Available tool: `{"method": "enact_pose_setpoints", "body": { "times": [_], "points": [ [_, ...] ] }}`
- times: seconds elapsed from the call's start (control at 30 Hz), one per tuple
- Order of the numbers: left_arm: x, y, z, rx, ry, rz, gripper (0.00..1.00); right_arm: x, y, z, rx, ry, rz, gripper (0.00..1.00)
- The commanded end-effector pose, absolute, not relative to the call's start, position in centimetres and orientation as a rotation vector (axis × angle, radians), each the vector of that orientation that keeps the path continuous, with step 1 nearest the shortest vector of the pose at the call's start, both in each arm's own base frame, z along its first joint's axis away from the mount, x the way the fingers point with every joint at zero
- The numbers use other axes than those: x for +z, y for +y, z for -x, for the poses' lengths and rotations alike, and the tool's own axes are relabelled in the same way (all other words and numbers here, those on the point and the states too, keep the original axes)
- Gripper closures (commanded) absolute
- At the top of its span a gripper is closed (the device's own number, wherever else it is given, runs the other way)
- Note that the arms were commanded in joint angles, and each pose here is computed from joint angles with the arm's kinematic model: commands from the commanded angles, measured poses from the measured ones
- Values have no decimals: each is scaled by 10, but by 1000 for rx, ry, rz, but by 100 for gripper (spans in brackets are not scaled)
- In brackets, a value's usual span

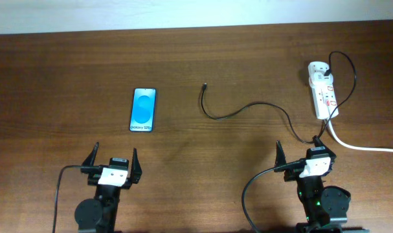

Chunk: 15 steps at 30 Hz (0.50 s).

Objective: Plug charger to phone and switch on socket

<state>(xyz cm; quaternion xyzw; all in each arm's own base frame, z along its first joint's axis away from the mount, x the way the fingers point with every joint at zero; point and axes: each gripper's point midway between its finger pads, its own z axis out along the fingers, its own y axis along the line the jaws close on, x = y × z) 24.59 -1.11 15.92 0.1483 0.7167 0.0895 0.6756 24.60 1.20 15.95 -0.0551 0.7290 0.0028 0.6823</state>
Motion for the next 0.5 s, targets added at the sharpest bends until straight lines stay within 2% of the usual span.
{"method": "enact_pose_setpoints", "body": {
  "times": [0.0, 0.47],
  "points": [
    [158, -9, -246, 217, 1615, -336, 1, 157, 13, -246, 12, 1638, 119, 2],
    [158, -9, -246, 217, 1614, -336, 1, 157, 14, -246, 18, 1638, 124, 2]
  ]
}}
